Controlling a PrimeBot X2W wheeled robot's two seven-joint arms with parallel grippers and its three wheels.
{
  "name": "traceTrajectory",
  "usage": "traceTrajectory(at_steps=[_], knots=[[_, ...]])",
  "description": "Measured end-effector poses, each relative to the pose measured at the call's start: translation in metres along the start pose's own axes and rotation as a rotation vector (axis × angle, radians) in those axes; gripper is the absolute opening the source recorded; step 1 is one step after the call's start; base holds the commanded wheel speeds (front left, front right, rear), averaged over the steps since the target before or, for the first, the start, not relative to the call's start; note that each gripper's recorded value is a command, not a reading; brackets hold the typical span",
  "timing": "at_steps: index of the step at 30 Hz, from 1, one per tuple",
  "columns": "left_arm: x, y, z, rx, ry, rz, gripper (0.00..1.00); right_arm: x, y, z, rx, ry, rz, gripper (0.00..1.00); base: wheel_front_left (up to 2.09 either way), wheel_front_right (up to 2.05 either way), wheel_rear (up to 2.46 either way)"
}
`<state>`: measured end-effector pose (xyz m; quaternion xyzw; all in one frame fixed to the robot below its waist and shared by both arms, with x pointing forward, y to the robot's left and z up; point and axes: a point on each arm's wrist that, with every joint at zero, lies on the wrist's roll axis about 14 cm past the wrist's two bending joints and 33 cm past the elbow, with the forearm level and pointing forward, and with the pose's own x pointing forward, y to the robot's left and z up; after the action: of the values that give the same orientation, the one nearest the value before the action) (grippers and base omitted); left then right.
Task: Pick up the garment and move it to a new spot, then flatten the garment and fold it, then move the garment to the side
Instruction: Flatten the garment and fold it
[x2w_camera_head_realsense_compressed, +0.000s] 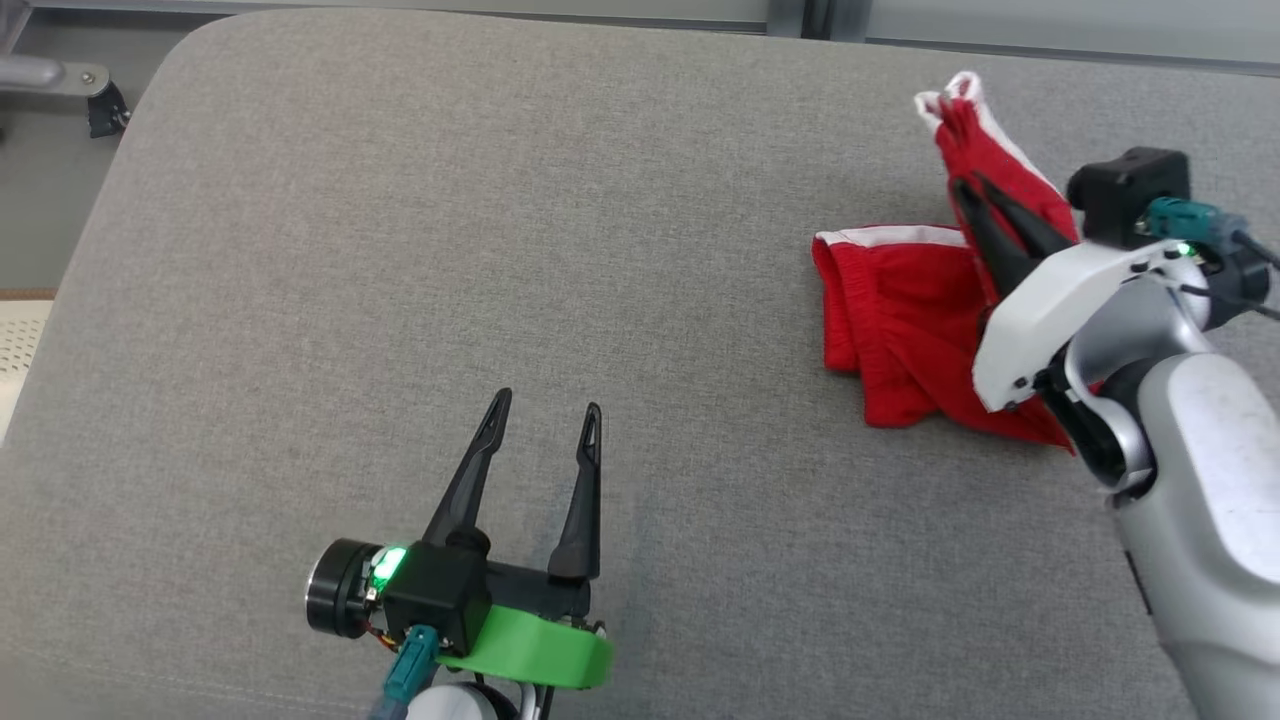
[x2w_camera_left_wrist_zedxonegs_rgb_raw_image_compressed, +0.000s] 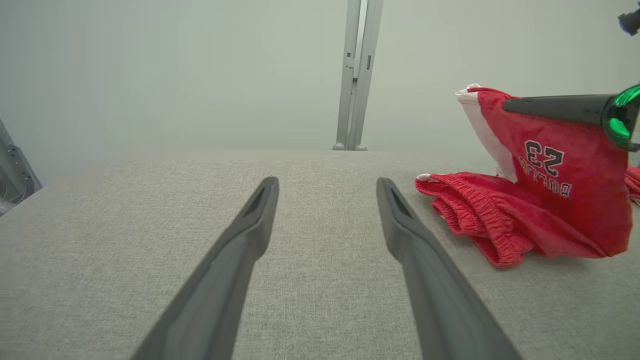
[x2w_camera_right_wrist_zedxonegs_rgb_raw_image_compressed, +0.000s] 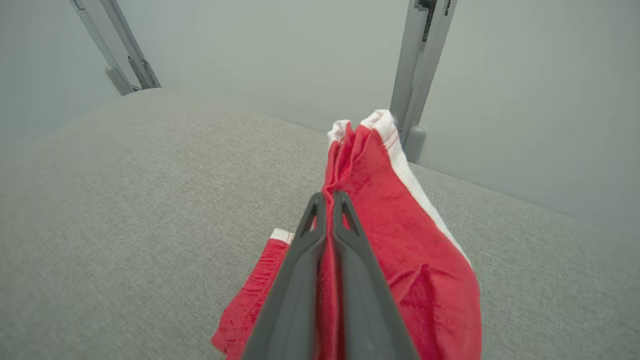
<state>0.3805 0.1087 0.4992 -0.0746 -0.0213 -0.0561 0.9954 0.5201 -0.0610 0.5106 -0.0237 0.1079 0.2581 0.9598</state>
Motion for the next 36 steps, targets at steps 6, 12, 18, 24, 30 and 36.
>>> traceTrajectory(at_steps=[6,12,18,24,30,36], knots=[[-0.002,0.01,-0.007,0.008,0.023,0.031,1.0,0.015,0.049,-0.032,0.05,0.073,0.094,0.0,0.0,0.0,0.0],[-0.003,0.014,-0.021,0.002,0.066,0.044,1.0,0.022,0.077,-0.057,0.104,0.116,0.157,1.0,0.0,0.0,0.0],[0.001,0.01,-0.027,-0.008,0.081,0.032,1.0,0.018,0.068,-0.015,0.149,-0.073,0.161,1.0,0.0,0.0,0.0],[0.006,0.0,-0.025,-0.014,0.07,-0.006,1.0,-0.015,-0.004,0.007,0.114,-0.19,-0.016,1.0,0.0,0.0,0.0],[0.011,-0.016,-0.02,-0.013,0.048,-0.063,1.0,-0.063,-0.055,-0.015,0.085,-0.168,-0.174,1.0,0.0,0.0,0.0],[0.007,-0.026,-0.013,-0.016,0.03,-0.096,1.0,-0.092,-0.052,-0.034,0.254,-0.164,-0.202,0.0,0.0,0.0,0.0]])
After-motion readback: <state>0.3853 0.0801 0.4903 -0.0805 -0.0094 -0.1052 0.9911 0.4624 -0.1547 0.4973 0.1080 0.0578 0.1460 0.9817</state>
